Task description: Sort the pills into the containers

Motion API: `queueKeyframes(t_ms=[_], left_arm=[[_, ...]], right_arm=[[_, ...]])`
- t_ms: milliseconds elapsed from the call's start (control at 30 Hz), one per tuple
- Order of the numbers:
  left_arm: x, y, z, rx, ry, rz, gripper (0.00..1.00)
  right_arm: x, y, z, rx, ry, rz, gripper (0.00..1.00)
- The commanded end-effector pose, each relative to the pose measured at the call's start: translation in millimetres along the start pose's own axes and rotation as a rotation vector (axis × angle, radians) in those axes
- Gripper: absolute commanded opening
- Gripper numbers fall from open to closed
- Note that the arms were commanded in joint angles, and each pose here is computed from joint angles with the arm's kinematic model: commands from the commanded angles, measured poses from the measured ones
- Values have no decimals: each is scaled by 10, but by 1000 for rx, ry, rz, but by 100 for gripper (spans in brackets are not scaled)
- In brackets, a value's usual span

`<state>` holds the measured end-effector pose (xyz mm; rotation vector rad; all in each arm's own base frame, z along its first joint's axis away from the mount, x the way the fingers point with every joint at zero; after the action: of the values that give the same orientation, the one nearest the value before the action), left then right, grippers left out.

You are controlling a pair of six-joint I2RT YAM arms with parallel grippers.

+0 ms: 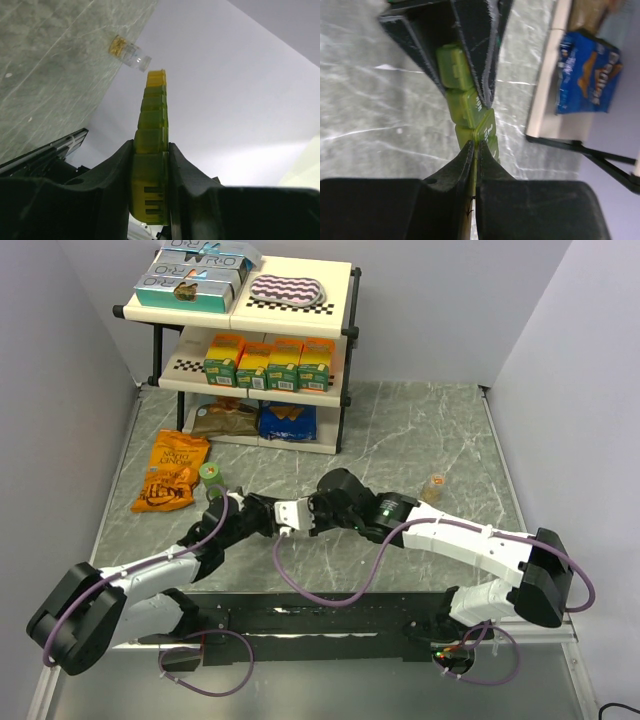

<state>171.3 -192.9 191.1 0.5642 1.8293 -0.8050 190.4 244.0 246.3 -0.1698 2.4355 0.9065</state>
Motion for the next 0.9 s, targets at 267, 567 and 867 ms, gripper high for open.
queueKeyframes(t_ms=[267, 567, 867], left_arm=[[-164, -367, -255, 321, -56, -32, 1], [14, -322, -302, 301, -32, -56, 1], [-18, -289, -335, 263, -55, -73, 1]], right_arm=[[-581, 287, 44, -83, -466, -10, 0], [-675, 272, -145, -135, -301, 119, 0], [-118, 108, -580, -233, 380, 40, 29]])
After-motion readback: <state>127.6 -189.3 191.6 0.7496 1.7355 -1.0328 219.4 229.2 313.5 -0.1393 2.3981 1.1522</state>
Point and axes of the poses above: each gripper's point midway between its finger pads, its own z axis out along the fingers, its own x axis along the line the jaws close on, y = z × x, the point moved 10 cm from there along -z, back along the fingers, and after that the axes turned 10 degrees about z, right-handed, at the moved point
